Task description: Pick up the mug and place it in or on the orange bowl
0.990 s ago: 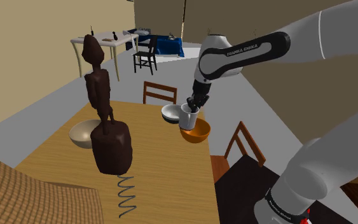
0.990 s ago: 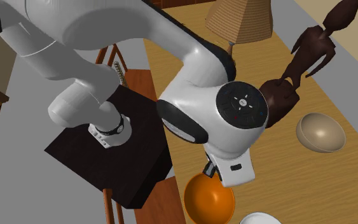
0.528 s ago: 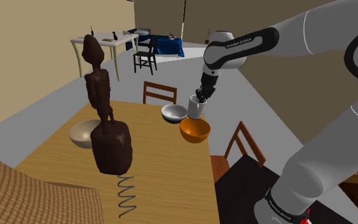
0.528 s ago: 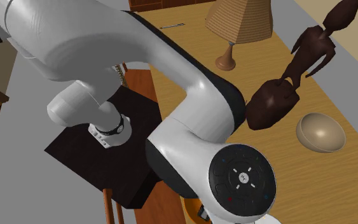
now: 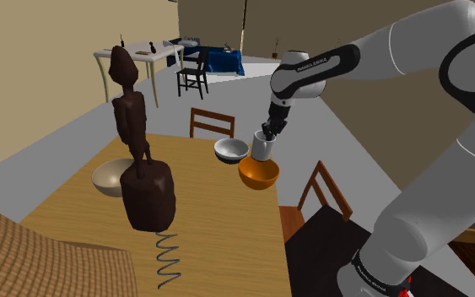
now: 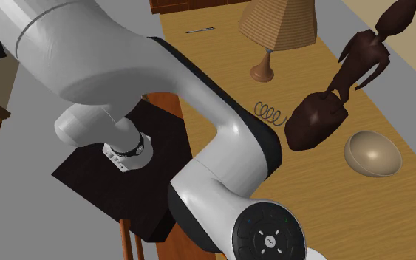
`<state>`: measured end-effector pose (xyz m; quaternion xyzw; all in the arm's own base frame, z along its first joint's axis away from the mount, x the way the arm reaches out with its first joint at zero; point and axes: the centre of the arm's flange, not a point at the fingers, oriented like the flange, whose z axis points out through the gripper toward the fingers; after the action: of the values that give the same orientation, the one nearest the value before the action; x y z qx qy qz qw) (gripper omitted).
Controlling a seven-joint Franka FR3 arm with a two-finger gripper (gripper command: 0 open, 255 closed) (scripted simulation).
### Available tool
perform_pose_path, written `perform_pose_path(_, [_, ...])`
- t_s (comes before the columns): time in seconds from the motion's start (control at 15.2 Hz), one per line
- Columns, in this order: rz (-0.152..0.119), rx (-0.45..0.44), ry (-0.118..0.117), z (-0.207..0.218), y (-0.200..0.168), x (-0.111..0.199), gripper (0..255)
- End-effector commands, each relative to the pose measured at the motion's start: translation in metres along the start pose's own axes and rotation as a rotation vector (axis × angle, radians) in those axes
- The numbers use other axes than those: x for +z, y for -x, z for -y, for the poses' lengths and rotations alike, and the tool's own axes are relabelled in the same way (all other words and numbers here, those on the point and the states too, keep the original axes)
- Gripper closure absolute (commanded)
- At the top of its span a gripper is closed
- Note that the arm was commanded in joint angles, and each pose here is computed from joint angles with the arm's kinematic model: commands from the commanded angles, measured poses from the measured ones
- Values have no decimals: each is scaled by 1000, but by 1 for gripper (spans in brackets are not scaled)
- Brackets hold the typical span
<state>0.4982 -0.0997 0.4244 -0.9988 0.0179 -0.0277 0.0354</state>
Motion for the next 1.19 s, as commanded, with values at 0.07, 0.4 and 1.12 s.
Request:
perform_pose_path(0.07, [-1, 0, 0, -1, 1, 16, 255])
perform_pose_path(0.4, [-1, 0, 0, -3, 2, 42, 255])
perform_pose_path(1.12, [-1, 0, 0, -5, 3, 62, 255])
